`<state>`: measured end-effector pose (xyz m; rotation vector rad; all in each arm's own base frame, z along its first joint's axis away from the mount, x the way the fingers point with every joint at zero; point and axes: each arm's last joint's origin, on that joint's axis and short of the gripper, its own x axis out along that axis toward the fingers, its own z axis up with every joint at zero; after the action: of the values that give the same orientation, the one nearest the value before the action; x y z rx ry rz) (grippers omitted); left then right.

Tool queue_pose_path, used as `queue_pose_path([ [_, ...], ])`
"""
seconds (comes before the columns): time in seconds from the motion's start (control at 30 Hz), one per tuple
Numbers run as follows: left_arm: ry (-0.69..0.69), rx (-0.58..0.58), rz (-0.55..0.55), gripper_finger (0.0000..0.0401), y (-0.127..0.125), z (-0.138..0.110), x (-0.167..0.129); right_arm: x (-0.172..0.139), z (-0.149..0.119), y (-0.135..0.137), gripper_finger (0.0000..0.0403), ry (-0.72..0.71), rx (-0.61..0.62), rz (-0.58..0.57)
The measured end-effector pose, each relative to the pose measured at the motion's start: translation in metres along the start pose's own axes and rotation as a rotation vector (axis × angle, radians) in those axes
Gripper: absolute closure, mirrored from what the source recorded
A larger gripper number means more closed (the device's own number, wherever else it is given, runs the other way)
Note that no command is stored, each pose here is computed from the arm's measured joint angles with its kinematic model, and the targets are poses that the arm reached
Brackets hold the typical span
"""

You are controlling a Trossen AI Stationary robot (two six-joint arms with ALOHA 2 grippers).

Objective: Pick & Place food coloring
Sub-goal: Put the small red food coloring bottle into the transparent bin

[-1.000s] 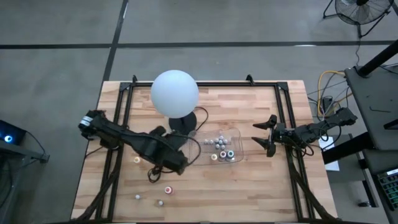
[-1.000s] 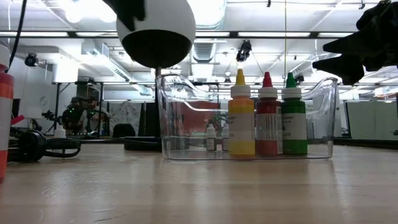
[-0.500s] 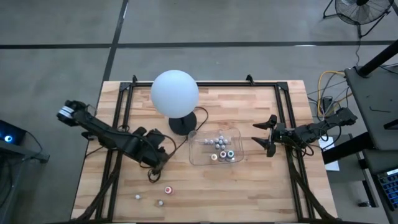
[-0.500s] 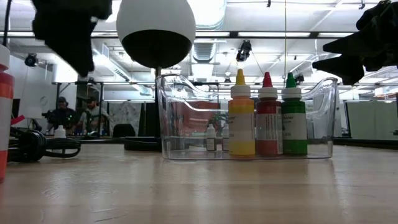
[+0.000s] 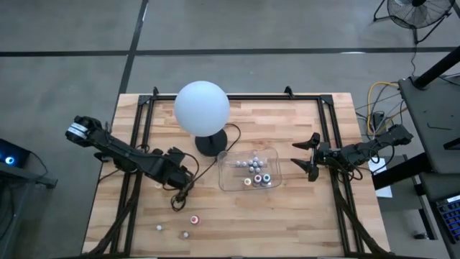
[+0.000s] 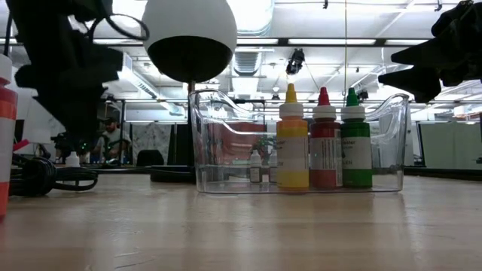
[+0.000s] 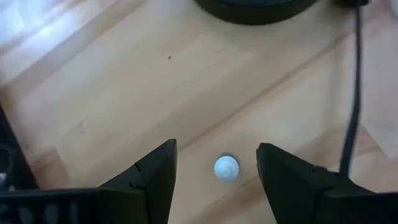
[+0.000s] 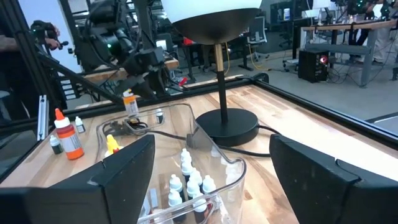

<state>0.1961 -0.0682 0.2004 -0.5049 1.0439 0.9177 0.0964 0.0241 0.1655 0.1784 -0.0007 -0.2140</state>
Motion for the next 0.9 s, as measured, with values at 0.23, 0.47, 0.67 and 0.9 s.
queue_pose_path([
  [0.23, 0.026, -0.081, 0.002, 0.0209, 0.006, -0.008, 0.026, 0.000, 0.000, 0.000, 0.0105, 0.000, 0.000, 0.000],
  [0.47, 0.096, -0.111, -0.014, 0.0209, 0.000, -0.015, 0.043, 0.000, 0.000, 0.000, 0.0103, 0.000, 0.000, 0.001],
  [0.67, 0.112, -0.070, 0.000, 0.0209, -0.014, -0.014, 0.048, 0.000, 0.000, 0.000, 0.0095, 0.000, 0.000, 0.001],
  [0.9, 0.140, -0.051, 0.017, 0.0209, -0.022, -0.014, 0.050, 0.000, 0.000, 0.000, 0.0093, 0.001, -0.001, 0.000],
])
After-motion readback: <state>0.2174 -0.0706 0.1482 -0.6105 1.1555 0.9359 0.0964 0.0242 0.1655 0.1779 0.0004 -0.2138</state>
